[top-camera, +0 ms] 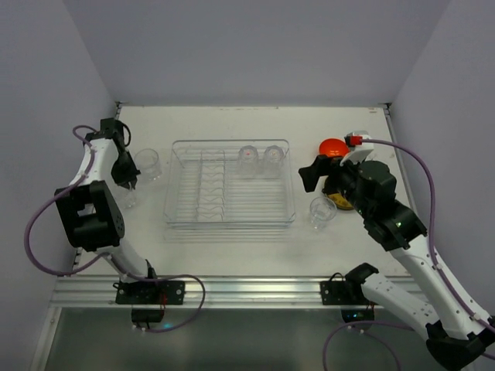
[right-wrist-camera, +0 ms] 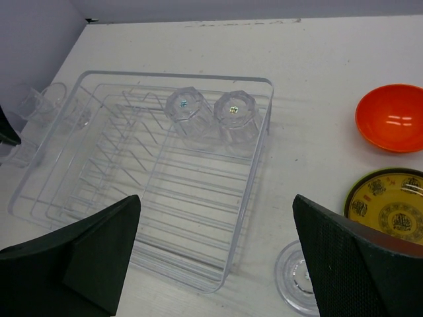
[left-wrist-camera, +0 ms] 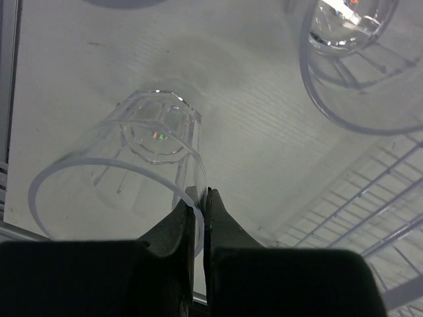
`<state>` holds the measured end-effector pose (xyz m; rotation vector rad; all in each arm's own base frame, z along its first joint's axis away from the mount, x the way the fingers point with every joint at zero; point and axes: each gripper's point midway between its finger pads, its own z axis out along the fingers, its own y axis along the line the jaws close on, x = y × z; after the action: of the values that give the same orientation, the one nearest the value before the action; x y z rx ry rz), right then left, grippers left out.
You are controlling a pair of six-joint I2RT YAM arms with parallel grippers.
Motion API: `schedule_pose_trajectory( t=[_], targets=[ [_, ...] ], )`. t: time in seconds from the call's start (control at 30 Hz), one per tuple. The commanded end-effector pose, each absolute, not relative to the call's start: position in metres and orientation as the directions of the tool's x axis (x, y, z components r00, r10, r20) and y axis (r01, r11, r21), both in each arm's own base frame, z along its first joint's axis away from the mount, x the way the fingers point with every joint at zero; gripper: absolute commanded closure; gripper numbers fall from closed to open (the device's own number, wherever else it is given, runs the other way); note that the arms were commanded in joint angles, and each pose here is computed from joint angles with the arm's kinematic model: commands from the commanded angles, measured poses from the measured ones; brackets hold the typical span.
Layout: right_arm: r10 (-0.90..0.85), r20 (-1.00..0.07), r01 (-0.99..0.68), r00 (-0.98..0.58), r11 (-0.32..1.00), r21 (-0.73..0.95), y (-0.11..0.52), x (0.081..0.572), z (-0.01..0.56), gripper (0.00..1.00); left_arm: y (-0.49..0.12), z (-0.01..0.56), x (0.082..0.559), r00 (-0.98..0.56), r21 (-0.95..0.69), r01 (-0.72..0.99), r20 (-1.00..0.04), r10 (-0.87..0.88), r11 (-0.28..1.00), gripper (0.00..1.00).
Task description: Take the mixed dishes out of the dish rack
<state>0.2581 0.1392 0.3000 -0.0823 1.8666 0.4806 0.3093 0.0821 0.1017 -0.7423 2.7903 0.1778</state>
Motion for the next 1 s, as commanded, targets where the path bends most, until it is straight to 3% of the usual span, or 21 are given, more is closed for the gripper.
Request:
schedule_pose_trajectory(
  t=[0.0, 0.27, 0.6, 0.73, 0.77, 0.97],
  targets=[
    [0.178, -0.929, -0.347, -0.323, 0.891, 0.292, 0.147, 0.255, 0.308, 0.01, 0.099, 0.110, 0.319, -0.847, 0.064, -0.493, -0.260, -0.463, 0.867, 1.00],
    [0.182, -0.929, -0.369, -0.323, 0.879, 0.301, 0.151, 0.252, 0.310, 0.01, 0.118, 0.085, 0.322, -0.853, 0.139, -0.511, -0.199, -0.482, 0.848, 1.00],
    [0.167, -0.925, -0.370, -0.342, 0.881, 0.295, 0.154, 0.253, 0.304, 0.01, 0.118, 0.105, 0.331, -0.827, 0.078, -0.534, -0.258, -0.500, 0.842, 0.39],
    [0.148, -0.923, -0.373, -0.354, 0.883, 0.285, 0.157, 0.255, 0.298, 0.01, 0.107, 0.151, 0.336, -0.786, -0.022, -0.518, -0.382, -0.486, 0.855, 0.16],
    [0.142, -0.923, -0.375, -0.358, 0.883, 0.282, 0.159, 0.257, 0.295, 0.01, 0.100, 0.161, 0.335, -0.779, -0.058, -0.502, -0.404, -0.480, 0.863, 0.00],
    [0.106, -0.906, -0.391, -0.410, 0.877, 0.279, 0.170, 0.263, 0.282, 0.01, 0.064, 0.264, 0.299, -0.600, -0.157, -0.396, -0.701, -0.385, 0.905, 0.00]
  ],
)
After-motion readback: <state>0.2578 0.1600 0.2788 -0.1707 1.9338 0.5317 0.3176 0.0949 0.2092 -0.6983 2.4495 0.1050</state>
